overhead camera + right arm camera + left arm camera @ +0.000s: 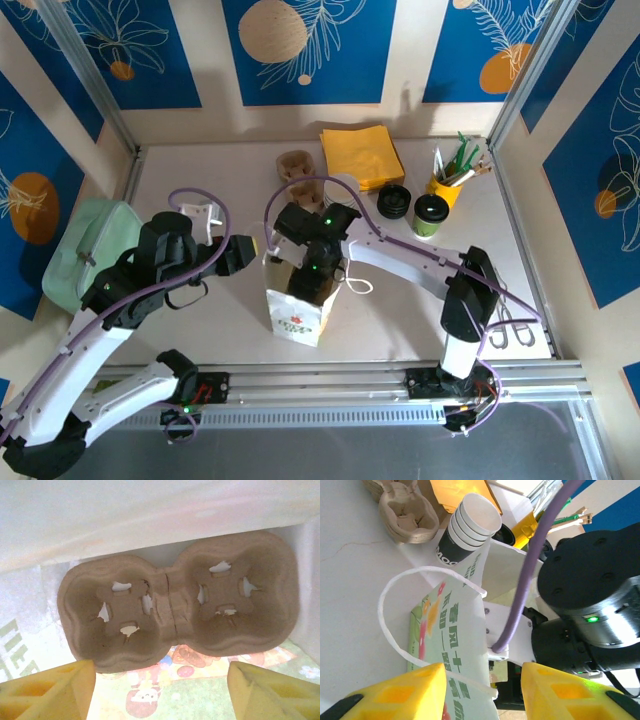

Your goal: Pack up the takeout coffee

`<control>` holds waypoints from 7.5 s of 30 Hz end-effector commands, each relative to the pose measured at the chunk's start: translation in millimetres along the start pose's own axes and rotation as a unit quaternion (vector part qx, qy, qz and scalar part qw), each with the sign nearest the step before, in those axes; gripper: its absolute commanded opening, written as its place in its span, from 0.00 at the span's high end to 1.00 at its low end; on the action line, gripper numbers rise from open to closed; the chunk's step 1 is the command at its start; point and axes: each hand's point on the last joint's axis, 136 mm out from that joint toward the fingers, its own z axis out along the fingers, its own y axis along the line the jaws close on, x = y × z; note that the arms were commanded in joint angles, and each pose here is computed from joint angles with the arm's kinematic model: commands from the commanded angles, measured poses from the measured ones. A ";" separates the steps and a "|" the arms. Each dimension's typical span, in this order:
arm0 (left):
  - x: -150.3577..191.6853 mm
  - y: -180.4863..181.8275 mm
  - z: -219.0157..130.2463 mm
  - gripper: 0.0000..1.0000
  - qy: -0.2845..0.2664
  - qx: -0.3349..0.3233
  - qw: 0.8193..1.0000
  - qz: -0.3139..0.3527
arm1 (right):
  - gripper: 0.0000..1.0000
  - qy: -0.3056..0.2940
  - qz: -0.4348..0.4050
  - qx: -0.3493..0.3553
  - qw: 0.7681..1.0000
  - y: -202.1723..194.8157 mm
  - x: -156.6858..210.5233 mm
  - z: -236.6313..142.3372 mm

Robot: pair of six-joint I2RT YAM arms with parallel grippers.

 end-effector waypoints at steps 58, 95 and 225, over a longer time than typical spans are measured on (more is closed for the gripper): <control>11.6 18.5 17.8 0.52 0.017 -0.036 0.999 -0.011 | 0.31 -0.137 0.505 0.078 0.849 -48.8 44.3 -161.8; 18.5 21.1 21.8 0.52 0.022 -0.030 0.999 -0.021 | 0.68 -0.095 0.519 -0.022 0.849 -44.2 18.5 -93.6; 14.2 55.1 -4.9 0.45 -0.051 -0.094 0.994 -0.017 | 0.01 -0.274 0.422 0.101 0.858 -123.4 93.3 -187.3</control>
